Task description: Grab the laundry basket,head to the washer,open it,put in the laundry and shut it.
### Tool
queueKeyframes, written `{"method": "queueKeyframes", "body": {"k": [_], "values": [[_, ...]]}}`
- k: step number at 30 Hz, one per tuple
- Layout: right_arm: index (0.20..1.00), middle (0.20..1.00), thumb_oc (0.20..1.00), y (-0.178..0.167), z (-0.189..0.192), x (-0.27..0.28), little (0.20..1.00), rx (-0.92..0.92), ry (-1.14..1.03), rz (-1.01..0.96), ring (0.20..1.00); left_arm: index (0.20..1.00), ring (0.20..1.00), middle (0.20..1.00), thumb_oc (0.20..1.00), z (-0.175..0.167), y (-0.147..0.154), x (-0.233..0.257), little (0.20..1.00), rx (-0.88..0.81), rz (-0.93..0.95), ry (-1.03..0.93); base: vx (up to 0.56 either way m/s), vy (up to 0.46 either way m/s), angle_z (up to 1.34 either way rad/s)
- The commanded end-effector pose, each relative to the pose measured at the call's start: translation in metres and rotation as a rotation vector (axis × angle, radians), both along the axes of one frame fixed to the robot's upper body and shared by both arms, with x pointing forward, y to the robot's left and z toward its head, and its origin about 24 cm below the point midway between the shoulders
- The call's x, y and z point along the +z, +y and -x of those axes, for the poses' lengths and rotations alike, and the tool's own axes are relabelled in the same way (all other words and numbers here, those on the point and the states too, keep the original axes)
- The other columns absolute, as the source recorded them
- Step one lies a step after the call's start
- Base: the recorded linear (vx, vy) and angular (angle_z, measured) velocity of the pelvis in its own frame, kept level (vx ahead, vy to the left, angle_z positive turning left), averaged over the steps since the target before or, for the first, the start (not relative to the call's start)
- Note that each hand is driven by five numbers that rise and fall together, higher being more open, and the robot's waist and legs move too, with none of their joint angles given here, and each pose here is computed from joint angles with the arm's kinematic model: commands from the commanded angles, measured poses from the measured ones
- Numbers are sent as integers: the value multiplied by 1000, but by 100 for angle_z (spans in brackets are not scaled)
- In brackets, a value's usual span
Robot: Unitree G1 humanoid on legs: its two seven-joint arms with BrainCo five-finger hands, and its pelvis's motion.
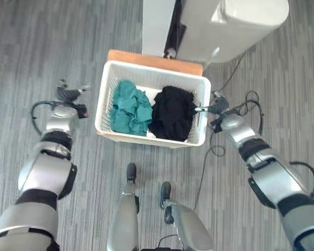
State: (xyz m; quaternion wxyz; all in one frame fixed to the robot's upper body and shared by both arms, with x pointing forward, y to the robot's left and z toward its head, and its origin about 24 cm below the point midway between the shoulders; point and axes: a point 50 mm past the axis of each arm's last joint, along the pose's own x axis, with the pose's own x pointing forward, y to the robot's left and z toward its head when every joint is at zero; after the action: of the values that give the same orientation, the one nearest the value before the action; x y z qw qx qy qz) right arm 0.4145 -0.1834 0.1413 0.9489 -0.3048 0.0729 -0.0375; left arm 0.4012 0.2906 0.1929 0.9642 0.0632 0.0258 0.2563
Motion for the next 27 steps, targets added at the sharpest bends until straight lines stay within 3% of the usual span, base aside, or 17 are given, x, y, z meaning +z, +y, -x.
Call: {"method": "queueKeyframes", "body": {"k": [1,10,15,21,27], "values": [[1000,1000,1000,-13,1,6,1000,-27,-34,-16,1000,1000,1000,1000,1000,3,13,28,1000,48,-35,-85,-33,-2,1],[1000,1000,1000,-25,3,4,1000,-50,-27,-13,1000,1000,1000,1000,1000,-2,2,37,1000,-22,-69,-81,-1,1,0],[1000,1000,1000,-44,4,2,1000,-114,18,1,1000,1000,1000,1000,1000,-10,-16,50,1000,-117,-186,-55,0,0,0],[1000,1000,1000,-55,1,16,1000,-149,40,40,1000,1000,1000,1000,1000,-13,-22,66,1000,-120,-572,151,-5,4,0],[1000,1000,1000,-48,-3,28,1000,-137,39,35,1000,1000,1000,1000,1000,-14,-28,80,1000,-99,-607,164,-6,19,-3]]}}
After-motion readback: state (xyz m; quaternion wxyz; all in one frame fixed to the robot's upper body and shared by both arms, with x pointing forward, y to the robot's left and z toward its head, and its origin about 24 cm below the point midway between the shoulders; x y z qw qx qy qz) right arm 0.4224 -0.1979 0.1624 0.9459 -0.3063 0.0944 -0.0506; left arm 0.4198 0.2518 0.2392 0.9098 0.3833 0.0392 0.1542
